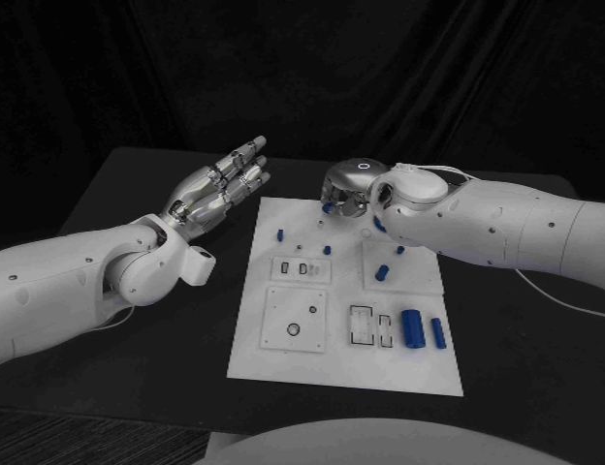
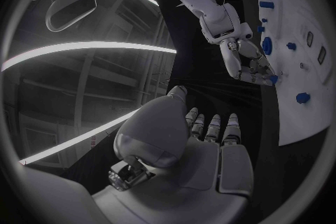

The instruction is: Assemble the parts on the task board

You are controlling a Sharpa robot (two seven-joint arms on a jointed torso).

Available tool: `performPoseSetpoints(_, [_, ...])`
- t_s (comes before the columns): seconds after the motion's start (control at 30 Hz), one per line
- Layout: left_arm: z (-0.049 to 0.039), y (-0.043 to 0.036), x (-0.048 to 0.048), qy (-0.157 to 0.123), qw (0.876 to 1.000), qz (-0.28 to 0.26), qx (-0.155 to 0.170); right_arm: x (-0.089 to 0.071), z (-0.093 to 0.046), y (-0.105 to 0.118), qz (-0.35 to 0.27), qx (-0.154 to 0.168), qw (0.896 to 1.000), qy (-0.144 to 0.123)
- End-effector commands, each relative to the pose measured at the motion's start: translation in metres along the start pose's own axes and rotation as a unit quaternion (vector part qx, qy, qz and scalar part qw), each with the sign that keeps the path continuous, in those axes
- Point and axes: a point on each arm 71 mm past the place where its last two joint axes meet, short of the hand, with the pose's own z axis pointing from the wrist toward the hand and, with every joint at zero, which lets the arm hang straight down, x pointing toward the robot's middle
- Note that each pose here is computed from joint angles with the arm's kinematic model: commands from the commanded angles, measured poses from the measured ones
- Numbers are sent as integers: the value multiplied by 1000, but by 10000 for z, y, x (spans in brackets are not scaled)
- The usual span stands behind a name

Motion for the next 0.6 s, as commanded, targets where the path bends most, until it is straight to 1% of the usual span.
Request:
performPoseSetpoints(0.03, [8, -7, 21, 7, 1000, -6, 7, 49, 0, -10, -5, 6, 1000, 16])
performPoseSetpoints(0.47, [10, -1, 24, 9, 1000, -7, 5, 65, 18, 26, -4, 2, 1000, 20])
performPoseSetpoints(0.6, [7, -1, 23, 9, 1000, -7, 4, 61, 14, 13, -4, 6, 1000, 15])
